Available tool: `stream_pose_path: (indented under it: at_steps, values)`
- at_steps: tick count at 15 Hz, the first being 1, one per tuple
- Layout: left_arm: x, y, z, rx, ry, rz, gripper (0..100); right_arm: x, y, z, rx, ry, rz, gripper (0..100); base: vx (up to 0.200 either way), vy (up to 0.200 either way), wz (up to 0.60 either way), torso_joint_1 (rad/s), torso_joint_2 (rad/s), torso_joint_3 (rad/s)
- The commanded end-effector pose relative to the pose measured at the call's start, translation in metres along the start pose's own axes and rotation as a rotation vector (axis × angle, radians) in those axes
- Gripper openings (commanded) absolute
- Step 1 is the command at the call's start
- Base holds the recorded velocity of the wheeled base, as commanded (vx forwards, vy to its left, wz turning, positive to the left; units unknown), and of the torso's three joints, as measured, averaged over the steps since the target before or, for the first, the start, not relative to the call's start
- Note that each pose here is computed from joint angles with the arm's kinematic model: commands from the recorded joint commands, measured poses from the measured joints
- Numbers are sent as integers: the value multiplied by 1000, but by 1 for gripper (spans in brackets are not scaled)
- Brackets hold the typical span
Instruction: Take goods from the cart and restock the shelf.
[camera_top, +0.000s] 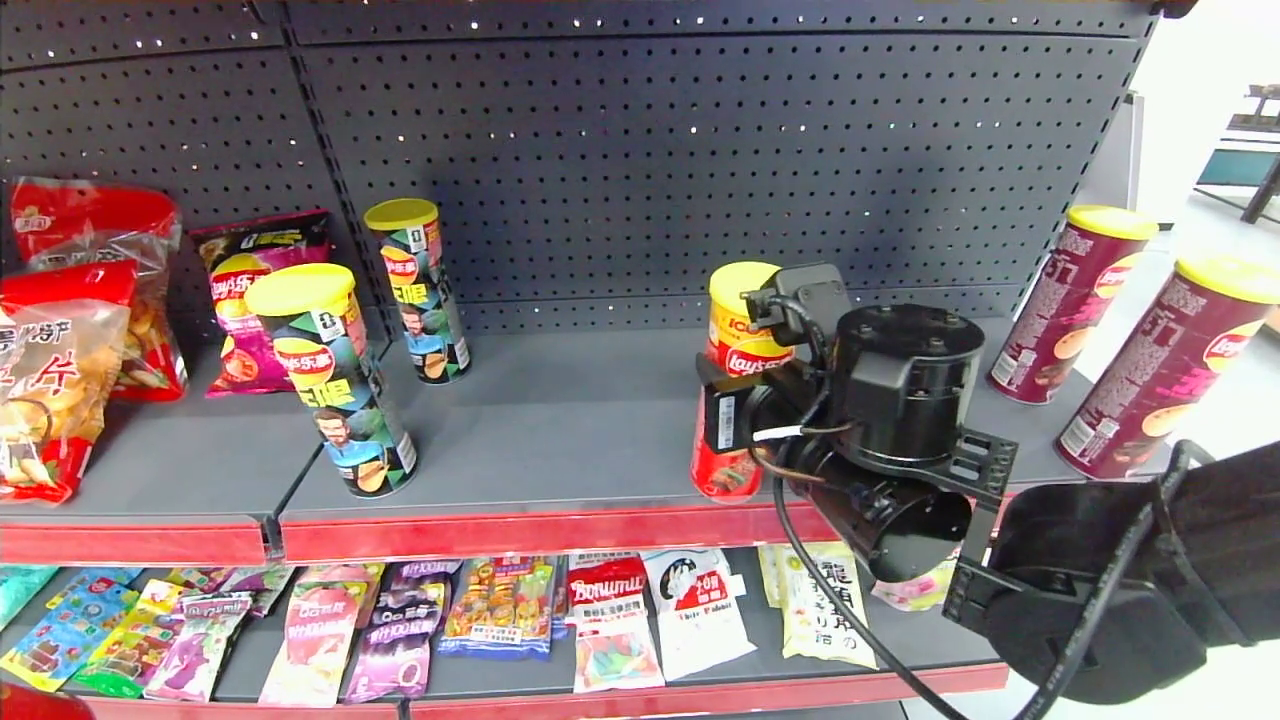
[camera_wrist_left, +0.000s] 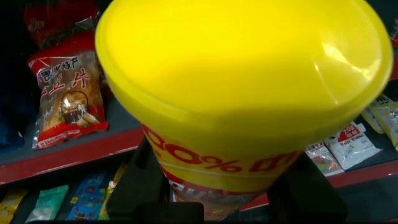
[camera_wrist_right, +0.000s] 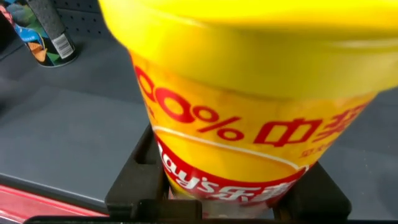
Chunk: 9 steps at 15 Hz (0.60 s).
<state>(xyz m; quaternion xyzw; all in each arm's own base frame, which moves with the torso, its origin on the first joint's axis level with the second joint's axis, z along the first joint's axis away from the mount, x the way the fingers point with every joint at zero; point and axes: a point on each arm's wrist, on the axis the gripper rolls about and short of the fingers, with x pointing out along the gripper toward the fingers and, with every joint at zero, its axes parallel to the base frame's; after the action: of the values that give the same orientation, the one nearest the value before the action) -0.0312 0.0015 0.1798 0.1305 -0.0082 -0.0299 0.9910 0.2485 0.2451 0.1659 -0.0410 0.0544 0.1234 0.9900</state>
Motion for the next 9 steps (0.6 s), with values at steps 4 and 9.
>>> stream_pose_path:
  at_steps: [4,9]
  values:
    - [0,0,0,0,3,-2,0,3,-1,3,-17,-5,-11,0,0,0,0,0,0,0]
    - [-1,0,-1,0,-4,1,0,4,1,0,-20,0,-9,100,0,0,0,0,0,0]
